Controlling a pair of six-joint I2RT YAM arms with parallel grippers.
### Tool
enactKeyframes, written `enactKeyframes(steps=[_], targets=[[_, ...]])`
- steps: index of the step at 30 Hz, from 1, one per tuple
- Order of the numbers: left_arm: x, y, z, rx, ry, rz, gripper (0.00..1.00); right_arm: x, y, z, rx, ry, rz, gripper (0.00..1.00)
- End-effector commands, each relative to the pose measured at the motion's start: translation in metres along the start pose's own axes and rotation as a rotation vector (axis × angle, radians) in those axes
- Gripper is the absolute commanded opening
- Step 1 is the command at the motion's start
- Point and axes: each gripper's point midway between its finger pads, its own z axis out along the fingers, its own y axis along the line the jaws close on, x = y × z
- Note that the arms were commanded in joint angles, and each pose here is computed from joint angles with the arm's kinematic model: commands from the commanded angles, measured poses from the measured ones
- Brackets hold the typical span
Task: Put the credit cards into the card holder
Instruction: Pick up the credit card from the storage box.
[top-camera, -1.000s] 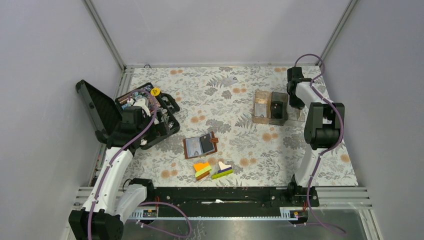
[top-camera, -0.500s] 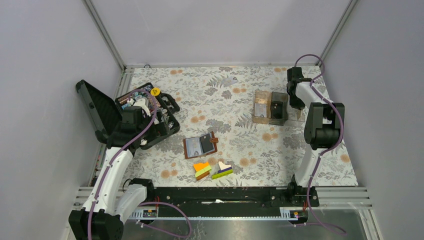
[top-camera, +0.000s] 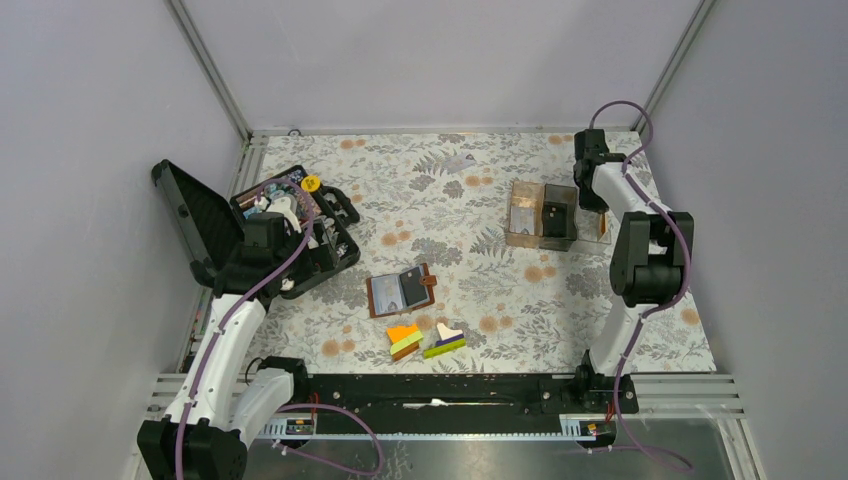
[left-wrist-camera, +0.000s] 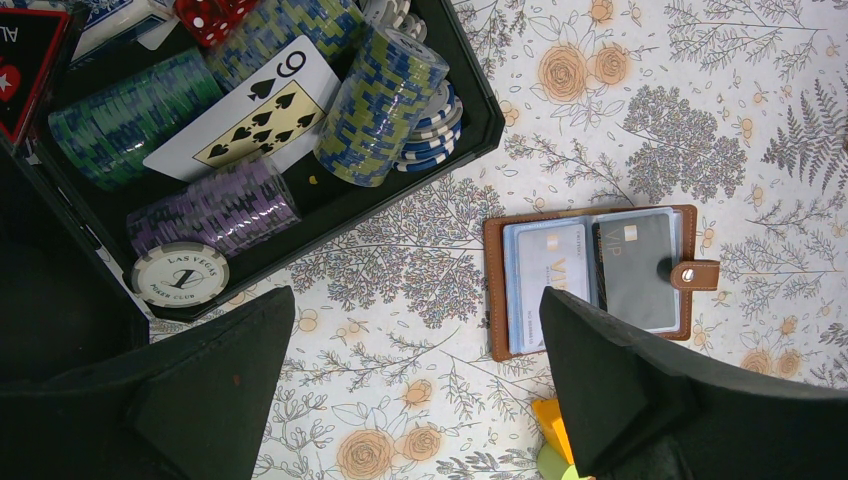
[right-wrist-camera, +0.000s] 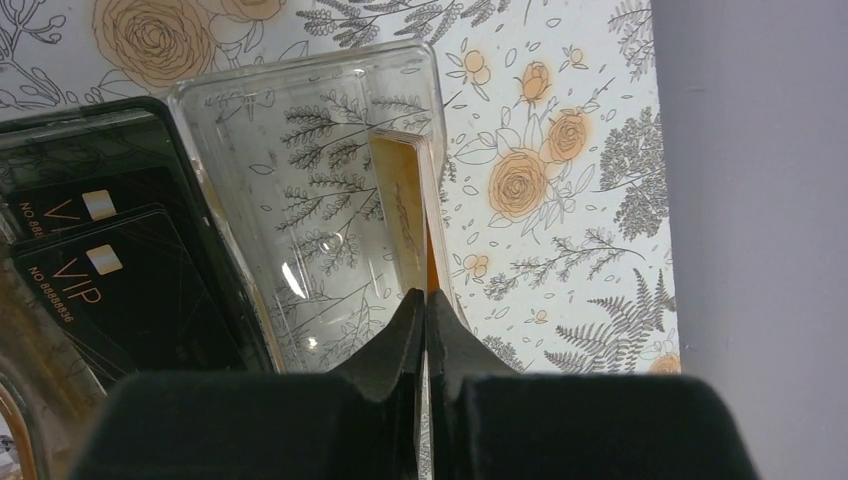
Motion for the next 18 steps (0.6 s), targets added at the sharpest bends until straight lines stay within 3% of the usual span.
enactKeyframes(steps=[1,18], targets=[[-0.013,-0.003,-0.002,0.017,-0.061,0.009,0.99,-0.019,-0.02,-0.024,0.041,-0.069,0.05,0.0],[-0.012,-0.015,-0.005,0.089,-0.064,0.017,0.99,-0.04,-0.014,-0.082,-0.117,-0.236,0.156,0.0]])
